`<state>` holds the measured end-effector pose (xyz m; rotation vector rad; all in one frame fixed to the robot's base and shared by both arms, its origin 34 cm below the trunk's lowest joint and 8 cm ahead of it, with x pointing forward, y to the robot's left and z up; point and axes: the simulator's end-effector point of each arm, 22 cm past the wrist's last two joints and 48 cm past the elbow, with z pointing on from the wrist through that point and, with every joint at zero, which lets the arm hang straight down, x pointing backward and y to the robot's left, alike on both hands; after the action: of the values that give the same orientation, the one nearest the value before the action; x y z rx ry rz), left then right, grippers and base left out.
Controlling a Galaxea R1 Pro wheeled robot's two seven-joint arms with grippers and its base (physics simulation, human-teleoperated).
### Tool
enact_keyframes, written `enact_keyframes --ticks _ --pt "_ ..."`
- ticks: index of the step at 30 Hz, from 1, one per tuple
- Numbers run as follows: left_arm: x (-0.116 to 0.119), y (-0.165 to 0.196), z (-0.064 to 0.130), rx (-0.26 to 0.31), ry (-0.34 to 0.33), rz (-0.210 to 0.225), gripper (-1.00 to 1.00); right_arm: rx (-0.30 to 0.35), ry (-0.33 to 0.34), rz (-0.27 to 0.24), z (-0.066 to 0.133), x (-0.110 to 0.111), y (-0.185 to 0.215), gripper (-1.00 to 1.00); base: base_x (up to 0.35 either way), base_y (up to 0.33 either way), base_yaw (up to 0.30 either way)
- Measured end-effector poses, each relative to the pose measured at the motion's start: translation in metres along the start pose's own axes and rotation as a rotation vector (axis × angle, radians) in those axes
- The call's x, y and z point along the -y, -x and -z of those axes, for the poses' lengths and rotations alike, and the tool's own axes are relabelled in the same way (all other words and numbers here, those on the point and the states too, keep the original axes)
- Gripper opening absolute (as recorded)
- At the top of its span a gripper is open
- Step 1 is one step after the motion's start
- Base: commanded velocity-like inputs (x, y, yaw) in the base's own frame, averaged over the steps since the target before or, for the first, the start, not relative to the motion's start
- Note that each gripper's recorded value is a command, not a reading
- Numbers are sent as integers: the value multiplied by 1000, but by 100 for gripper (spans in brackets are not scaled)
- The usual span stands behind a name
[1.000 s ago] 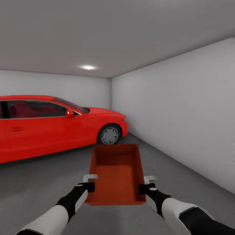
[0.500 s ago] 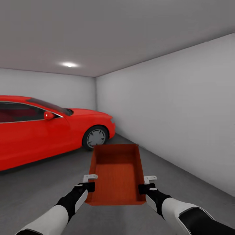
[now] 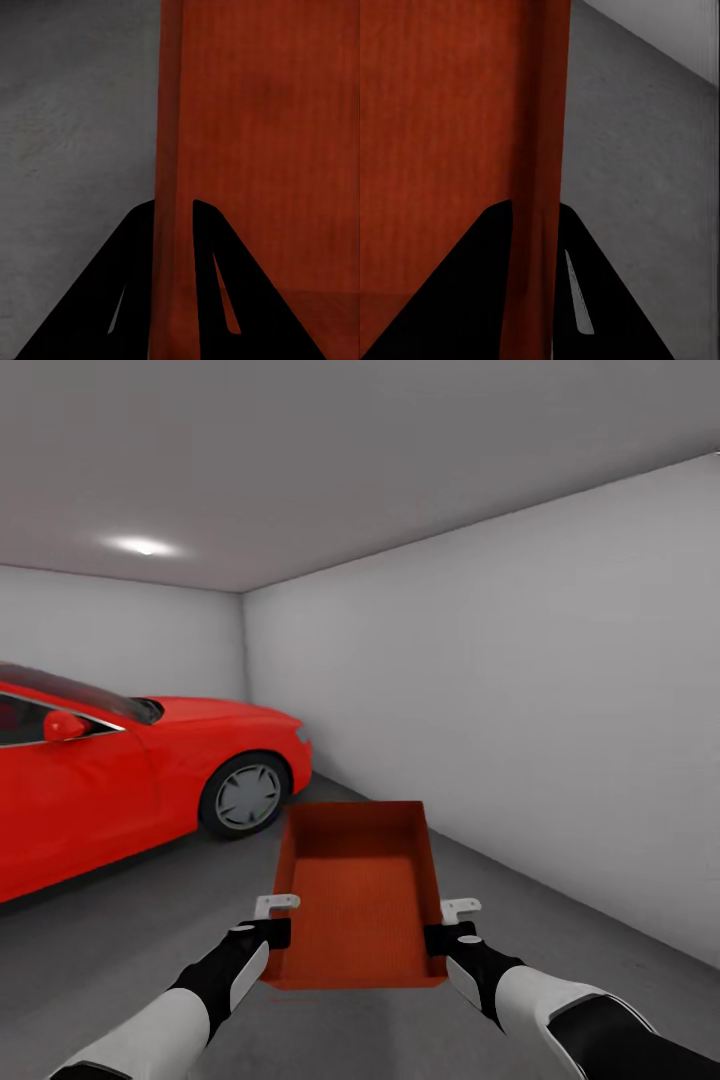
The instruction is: Move the two storage containers from the living room to the garage. In the garage, place one container on the floor and stack the other container on top of it (either order is fine).
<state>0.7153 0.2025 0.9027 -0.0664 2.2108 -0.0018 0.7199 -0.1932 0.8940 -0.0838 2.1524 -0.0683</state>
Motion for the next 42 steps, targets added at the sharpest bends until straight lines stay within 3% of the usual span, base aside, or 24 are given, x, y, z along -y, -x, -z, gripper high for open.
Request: enact_keyframes --ticks 42 --pt "0 1 0 2 0 -1 -100 2 0 -1 0 0 0 -100 322 80 -287"
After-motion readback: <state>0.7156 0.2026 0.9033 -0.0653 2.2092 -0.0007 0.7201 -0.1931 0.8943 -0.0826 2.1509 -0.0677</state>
